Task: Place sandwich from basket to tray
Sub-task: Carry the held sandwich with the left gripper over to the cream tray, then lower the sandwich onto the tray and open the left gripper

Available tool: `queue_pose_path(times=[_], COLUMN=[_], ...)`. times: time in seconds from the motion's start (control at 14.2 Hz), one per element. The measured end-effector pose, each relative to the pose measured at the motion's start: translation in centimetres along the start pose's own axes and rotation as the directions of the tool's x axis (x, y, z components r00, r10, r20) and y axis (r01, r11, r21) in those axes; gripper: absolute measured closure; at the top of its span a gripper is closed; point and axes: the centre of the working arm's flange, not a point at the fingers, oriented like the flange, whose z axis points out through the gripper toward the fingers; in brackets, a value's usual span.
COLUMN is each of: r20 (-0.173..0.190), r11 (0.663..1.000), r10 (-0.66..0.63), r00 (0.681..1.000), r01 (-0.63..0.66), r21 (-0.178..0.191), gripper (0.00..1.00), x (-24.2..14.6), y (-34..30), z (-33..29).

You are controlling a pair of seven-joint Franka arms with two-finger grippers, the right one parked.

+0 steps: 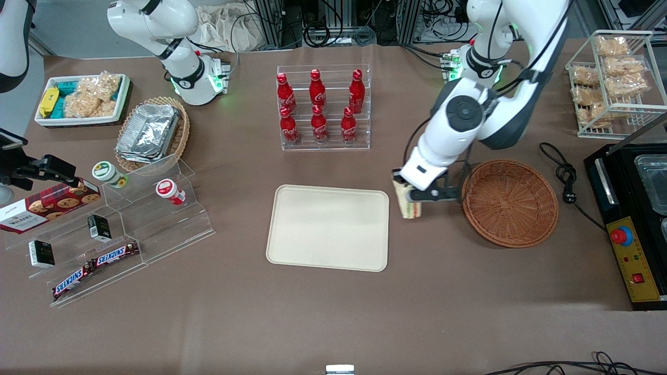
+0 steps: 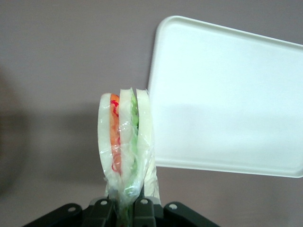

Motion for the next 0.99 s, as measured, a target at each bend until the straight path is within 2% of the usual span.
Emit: queue_pose_path(times=[0.14,0.42,0.56,0.71,0.78,0.99], r20=[-0.04,-0.069,-0.07,-0.068,-0.066,-0.08], r11=[0.998,0.989,0.987,0.985,0.986,0.99], r10=[0.05,0.127,0.122,0.13,0.123,0.105], r00=[0.998,0.989,0.99,0.989,0.99,0.991], r01=[-0.052,-0.132,-0.128,-0.136,-0.13,-0.112], r21=[-0.03,-0.069,-0.096,-0.102,-0.103,-0.084], gripper=[0.85,0.85,0.85,0.85,0.81,0.53], x=[0.2,1.2,2.5,3.3,3.5,3.5], y=[1.0,2.6,3.1,3.4,3.5,3.7], z=[2.8,7.3,8.6,9.9,10.4,10.8])
